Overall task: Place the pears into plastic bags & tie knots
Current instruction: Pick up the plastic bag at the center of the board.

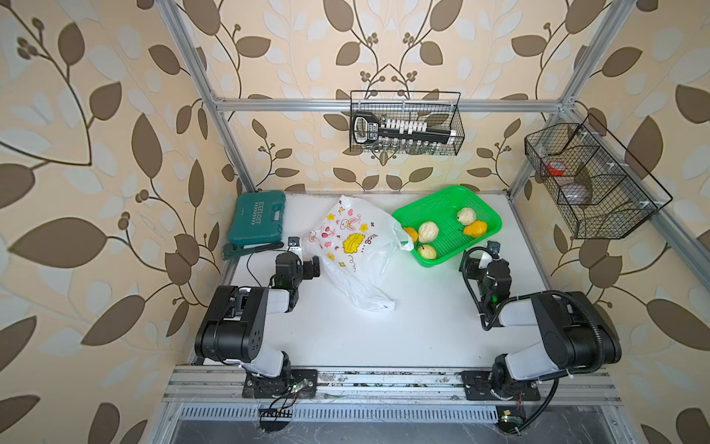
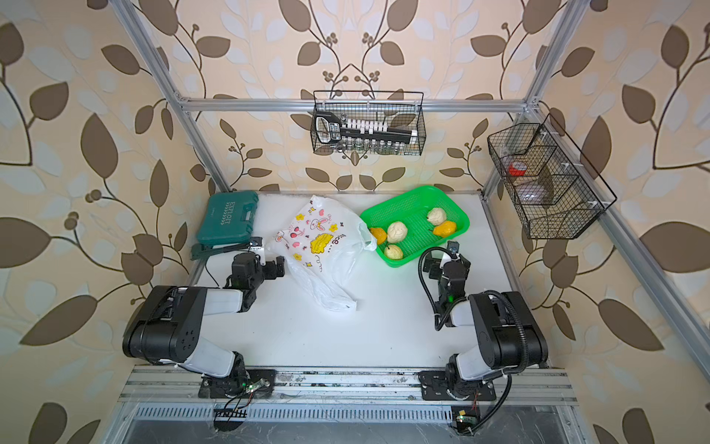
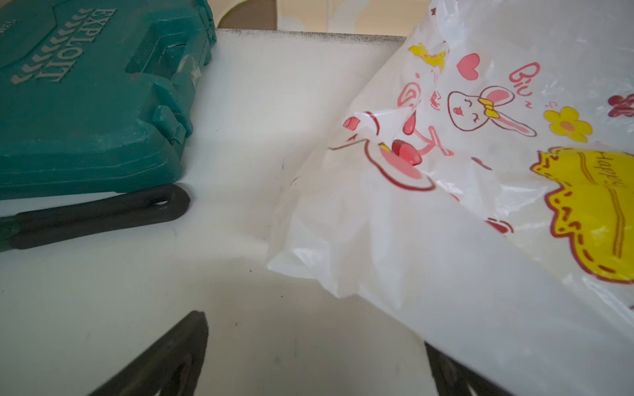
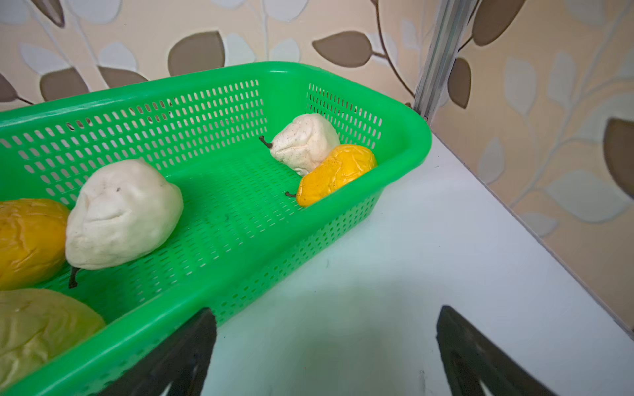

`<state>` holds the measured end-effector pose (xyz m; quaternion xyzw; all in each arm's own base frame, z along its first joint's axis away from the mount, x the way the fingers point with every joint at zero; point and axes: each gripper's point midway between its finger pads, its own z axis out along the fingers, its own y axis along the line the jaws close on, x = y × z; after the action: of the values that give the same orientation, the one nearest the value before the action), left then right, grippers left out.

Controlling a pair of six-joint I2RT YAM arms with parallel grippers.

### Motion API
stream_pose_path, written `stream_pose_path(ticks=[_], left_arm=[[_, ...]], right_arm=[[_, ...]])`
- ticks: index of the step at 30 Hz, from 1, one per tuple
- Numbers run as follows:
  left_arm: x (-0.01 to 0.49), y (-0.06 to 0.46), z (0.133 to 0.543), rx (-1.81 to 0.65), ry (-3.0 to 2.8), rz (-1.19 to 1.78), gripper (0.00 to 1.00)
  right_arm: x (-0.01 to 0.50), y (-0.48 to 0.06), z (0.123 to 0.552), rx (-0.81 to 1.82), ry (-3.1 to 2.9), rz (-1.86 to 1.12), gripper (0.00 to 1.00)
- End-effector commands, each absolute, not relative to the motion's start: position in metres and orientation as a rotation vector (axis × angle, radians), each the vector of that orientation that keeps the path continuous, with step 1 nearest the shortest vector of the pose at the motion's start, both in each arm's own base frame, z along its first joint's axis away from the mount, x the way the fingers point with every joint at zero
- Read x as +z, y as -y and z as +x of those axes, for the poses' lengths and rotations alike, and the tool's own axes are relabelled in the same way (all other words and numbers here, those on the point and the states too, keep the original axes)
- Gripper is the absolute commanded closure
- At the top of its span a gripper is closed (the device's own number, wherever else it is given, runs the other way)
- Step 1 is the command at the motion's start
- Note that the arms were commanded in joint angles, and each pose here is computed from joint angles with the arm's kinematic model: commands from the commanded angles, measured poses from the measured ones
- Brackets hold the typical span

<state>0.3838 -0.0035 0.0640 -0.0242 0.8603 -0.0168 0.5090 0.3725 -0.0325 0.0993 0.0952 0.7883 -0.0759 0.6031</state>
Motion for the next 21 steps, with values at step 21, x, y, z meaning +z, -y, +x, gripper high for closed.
stream_pose_path(ticks=[21], left_arm=[[0.0719,0.0044,0.3890,-0.060,-2.058,-0.068,0.01]], right_arm=[[0.1068,0.0333,0.3747,-0.162,-1.799,0.232,0.00]])
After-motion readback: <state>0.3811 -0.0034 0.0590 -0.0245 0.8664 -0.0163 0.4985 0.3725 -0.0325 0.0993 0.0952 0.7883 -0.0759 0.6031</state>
